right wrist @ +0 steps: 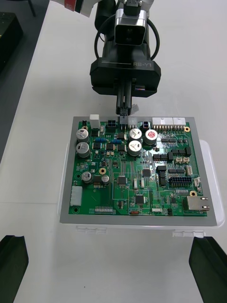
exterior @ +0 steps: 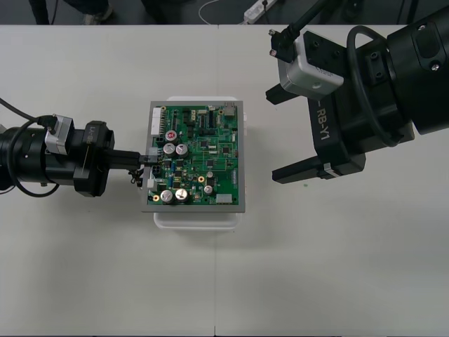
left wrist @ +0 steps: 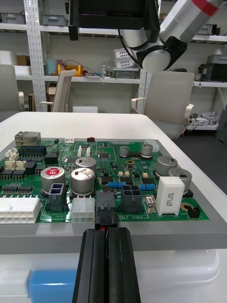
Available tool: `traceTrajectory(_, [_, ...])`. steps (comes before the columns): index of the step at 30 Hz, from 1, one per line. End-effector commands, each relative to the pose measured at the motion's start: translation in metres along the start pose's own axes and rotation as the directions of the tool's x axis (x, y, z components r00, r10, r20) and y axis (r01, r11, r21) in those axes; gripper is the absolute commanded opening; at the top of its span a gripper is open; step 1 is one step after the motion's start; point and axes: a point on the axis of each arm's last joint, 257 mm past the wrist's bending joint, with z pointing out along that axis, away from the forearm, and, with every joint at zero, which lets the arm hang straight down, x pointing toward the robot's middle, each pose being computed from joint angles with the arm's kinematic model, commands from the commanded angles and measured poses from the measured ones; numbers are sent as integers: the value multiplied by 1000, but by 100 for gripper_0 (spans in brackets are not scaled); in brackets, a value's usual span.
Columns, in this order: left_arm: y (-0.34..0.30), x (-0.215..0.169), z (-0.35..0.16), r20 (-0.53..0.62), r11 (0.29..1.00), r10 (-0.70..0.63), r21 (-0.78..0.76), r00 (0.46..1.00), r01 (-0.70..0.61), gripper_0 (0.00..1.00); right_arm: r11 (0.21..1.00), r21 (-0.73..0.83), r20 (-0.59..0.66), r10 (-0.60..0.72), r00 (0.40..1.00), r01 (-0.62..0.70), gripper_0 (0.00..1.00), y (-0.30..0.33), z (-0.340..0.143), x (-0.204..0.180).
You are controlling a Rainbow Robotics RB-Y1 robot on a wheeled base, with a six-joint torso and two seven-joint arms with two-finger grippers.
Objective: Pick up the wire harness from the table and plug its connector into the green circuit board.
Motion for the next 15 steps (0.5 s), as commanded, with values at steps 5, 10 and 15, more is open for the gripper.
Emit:
traceTrajectory(5, [0, -20, 17, 29, 997, 44, 69, 999, -46, 0, 999, 16, 1, -32, 999, 32, 100, -4, -6, 0])
traceTrajectory(10, [1, -20, 14, 23, 997, 40, 66, 999, -41, 0, 999, 16, -6, -32, 999, 32, 100, -4, -4, 2])
traceTrajectory(15, [3, -21, 11, 18, 997, 43, 60, 999, -44, 0, 999, 13, -9, -35, 999, 35, 100, -3, -3, 2])
